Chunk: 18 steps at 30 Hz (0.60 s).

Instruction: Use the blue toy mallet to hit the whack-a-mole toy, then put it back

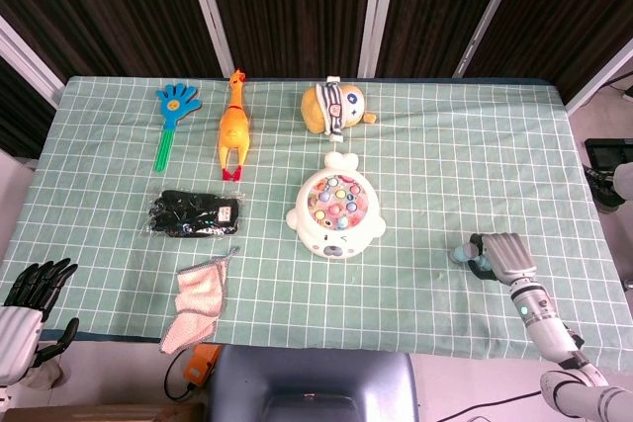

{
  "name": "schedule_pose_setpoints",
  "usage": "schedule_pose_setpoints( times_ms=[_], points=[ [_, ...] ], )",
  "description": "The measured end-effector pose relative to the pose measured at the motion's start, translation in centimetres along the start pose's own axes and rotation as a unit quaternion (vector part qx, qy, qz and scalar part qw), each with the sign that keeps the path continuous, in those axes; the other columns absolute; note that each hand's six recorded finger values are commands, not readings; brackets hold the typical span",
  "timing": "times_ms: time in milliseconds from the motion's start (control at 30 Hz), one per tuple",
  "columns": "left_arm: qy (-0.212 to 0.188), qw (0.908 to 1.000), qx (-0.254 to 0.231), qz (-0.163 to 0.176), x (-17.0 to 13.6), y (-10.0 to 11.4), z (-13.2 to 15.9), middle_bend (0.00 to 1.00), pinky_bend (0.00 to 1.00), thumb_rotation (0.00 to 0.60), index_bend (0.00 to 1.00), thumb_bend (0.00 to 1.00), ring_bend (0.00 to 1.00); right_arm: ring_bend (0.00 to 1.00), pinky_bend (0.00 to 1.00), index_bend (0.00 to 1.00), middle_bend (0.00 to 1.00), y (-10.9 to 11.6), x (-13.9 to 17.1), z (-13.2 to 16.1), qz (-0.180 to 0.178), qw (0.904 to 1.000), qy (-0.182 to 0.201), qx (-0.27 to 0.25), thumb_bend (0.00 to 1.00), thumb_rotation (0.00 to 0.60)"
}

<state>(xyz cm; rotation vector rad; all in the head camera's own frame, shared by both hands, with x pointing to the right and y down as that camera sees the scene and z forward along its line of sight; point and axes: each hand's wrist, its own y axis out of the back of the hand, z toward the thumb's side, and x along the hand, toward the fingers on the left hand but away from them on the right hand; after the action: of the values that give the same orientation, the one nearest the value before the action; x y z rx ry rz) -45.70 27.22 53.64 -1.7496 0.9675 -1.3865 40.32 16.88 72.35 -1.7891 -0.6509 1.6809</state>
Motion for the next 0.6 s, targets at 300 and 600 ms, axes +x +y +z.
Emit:
schedule_pose_setpoints(
  times_ms=[300, 600],
  points=[
    [0.000, 1.0000, 0.000, -0.001, 0.0, 0.0, 0.0, 0.04, 0.00, 0.600, 0.03, 0.43, 0.00, 0.80, 1.00, 1.00, 0.72, -0.1, -0.1, 0.3, -0.013, 0.9999, 0.007, -0.008, 0.52, 0.600],
    [-0.002, 1.0000, -0.006, 0.004, -0.2, 0.3, -0.1, 0.04, 0.00, 0.600, 0.03, 0.43, 0.00, 0.81, 1.00, 1.00, 0.73, 2.6, 1.0, 0.6, -0.032, 0.9986, 0.022, -0.035, 0.52, 0.600]
  ],
)
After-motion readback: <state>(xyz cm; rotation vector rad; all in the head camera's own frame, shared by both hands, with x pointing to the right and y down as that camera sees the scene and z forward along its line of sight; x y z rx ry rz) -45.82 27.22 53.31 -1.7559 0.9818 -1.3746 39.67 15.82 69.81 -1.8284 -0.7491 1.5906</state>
